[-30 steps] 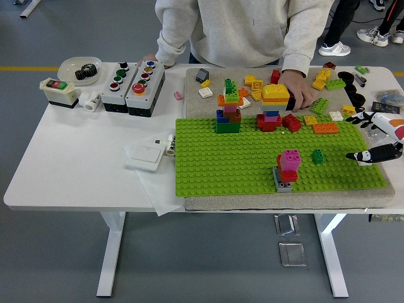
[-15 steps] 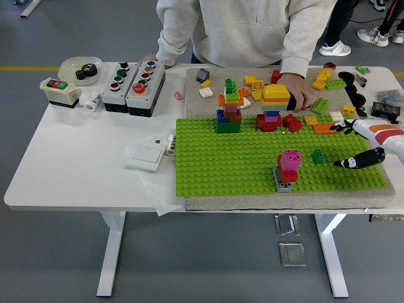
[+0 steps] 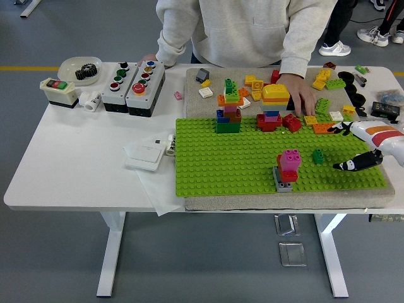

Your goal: Pick up the brick,pile it on top of brick,press brick,pick up the brick,pile it on top of brick,press brick

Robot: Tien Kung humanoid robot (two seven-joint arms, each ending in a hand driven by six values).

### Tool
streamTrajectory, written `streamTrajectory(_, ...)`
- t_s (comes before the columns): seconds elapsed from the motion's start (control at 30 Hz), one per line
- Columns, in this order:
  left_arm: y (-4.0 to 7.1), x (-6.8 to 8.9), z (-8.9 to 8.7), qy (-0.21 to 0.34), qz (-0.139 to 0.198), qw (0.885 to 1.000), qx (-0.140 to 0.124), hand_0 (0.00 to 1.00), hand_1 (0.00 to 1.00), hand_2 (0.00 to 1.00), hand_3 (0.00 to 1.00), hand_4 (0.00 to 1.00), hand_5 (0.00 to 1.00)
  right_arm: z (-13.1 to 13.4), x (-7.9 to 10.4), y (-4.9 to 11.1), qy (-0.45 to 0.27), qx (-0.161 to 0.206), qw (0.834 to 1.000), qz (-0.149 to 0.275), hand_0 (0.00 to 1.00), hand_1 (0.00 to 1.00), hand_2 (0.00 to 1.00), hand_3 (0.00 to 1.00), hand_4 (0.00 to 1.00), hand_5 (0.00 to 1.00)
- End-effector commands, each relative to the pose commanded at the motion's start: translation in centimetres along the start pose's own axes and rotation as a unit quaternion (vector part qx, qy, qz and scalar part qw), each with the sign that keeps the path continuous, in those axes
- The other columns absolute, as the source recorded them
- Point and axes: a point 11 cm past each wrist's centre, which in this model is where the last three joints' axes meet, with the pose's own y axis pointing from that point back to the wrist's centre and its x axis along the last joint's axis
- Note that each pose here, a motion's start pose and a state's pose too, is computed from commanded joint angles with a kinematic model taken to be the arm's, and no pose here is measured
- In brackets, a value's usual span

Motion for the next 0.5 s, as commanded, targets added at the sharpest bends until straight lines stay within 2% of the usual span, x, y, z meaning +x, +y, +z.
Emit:
streamTrajectory(0.07, 0.0, 0.0, 0.0, 0.000, 0.000, 1.000, 0.000, 0.790, 0.697, 0.591, 0.533, 0.525, 0.510, 0.2, 0.4, 0.2, -0.004, -0.009, 1.000, 0.018, 0.704, 0.737, 0.794, 0.836, 0.946, 0.311)
streamTrajectory(0.1, 0.0, 0.0, 0.0, 0.001, 0.000, 1.000, 0.000, 0.791, 0.694, 0.591, 0.533, 0.523, 0.509, 0.3, 0.7, 0.4, -0.010, -0.017, 0.999, 0.031, 0.485, 0.598, 0.700, 0.786, 0.998, 0.393)
streamTrajectory(0.27, 0.0, 0.0, 0.0, 0.000, 0.000, 1.000, 0.000, 0.791, 0.694, 0.591, 0.533, 0.523, 0.509, 0.7, 1.5, 1.1, -0.043, -0.051, 0.996, 0.063, 0.485, 0.598, 0.700, 0.786, 0.998, 0.393)
streamTrajectory(0.3, 0.0, -0.1, 0.0, 0.000, 0.000, 1.000, 0.000, 0.792, 0.695, 0.591, 0.533, 0.523, 0.509, 0.8, 1.4, 1.3, -0.059, -0.064, 0.994, 0.066, 0.461, 0.577, 0.673, 0.773, 0.998, 0.521)
streamTrajectory(0.47, 0.0, -0.1, -0.1, -0.002, 0.000, 1.000, 0.001, 0.792, 0.695, 0.591, 0.533, 0.523, 0.509, 1.3, 0.6, 2.3, -0.137, -0.131, 0.980, 0.067, 0.461, 0.577, 0.673, 0.773, 0.998, 0.521)
streamTrajectory(0.5, 0.0, -0.1, -0.1, -0.002, 0.000, 1.000, 0.001, 0.793, 0.696, 0.591, 0.533, 0.523, 0.508, 1.3, 0.4, 2.6, -0.154, -0.144, 0.975, 0.070, 0.527, 0.596, 0.686, 0.779, 0.998, 0.549)
